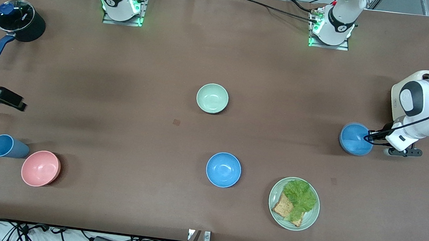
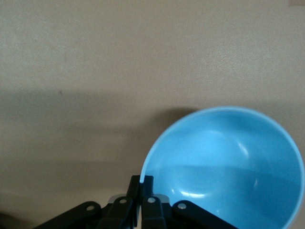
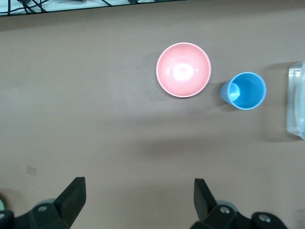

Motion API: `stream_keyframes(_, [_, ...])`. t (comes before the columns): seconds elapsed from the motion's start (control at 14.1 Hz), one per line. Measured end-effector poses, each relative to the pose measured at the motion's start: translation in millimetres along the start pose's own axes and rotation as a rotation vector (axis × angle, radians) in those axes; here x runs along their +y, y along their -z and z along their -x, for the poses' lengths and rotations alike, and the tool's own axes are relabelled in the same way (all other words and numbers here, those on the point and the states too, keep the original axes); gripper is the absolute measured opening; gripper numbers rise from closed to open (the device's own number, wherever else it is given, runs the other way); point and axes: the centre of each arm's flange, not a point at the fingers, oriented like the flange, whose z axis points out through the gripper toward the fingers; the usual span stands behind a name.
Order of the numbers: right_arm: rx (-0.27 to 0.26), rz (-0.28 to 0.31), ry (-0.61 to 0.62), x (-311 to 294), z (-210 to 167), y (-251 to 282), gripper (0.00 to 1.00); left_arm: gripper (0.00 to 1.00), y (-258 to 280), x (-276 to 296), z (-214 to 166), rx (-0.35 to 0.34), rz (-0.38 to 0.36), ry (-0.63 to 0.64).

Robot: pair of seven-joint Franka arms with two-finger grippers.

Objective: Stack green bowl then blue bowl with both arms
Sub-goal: 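Grasp the blue bowl rim with the left gripper while the right gripper retracts, then carry the blue bowl with the left gripper over the green bowl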

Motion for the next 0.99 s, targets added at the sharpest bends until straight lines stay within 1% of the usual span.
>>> stream_keyframes(0.14, [-0.022,-0.002,-0.001,3.4,10.3,7.1,1.00,0.04,0.7,0.5,-0.1,0.001,0.000,-0.002])
stream_keyframes(0.28, [-0.031,-0.004,0.002,1.7,17.4,9.5,1.00,0.04,3.7,3.0,-0.3,-0.003,0.002,-0.007])
stream_keyframes(0.43, [-0.043,0.003,0.003,2.5,23.5,7.1,1.00,0.04,16.6,16.0,-0.3,-0.027,0.007,-0.029])
stream_keyframes(0.57, [-0.058,0.014,0.004,4.1,35.5,1.3,1.00,0.04,47.2,33.7,-0.2,-0.052,0.006,-0.059])
stream_keyframes(0.78, [-0.067,0.014,0.006,4.7,55.1,-7.6,1.00,0.04,116.4,68.0,-2.5,-0.092,-0.005,-0.091])
stream_keyframes(0.92, [-0.079,0.015,0.026,5.5,63.4,-11.7,1.00,0.04,166.0,109.3,-4.9,-0.143,-0.011,-0.053])
stream_keyframes(0.99, [-0.082,0.014,0.033,5.6,65.3,-12.7,1.00,0.04,185.2,135.4,-5.0,-0.157,-0.007,-0.027])
